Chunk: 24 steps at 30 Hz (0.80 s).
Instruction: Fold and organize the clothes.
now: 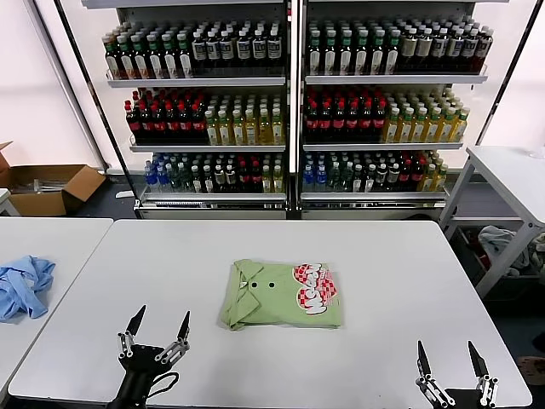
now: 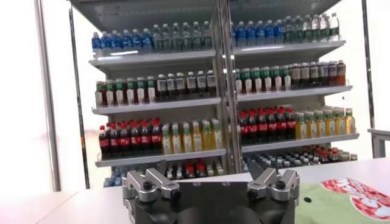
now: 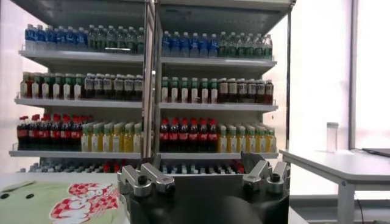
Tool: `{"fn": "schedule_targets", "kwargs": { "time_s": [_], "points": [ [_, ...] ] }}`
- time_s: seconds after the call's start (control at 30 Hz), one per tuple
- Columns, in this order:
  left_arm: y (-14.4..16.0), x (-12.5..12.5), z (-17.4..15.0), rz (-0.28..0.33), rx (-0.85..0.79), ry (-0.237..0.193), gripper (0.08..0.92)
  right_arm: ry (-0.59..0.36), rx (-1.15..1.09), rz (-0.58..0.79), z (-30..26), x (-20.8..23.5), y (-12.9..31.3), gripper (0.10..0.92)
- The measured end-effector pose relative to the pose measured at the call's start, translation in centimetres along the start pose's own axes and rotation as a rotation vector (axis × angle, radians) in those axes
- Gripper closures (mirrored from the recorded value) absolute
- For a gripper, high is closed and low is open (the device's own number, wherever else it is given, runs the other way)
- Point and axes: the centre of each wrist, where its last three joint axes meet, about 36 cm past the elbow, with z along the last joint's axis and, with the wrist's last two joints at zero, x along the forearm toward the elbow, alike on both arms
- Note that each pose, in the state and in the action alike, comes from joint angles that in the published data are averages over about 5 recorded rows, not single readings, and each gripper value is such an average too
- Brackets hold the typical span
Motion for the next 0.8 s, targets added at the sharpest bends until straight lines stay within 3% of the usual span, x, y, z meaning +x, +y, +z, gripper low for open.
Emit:
{"fn": "schedule_targets", "kwargs": {
  "time_s": [0.8],
  "points": [
    [1.1, -1.0, -0.4, -0.007, 0.040, 0.054, 0.177, -0.001, -0.002, -0.021, 0.0, 0.1, 0.1, 0.200]
  ]
}}
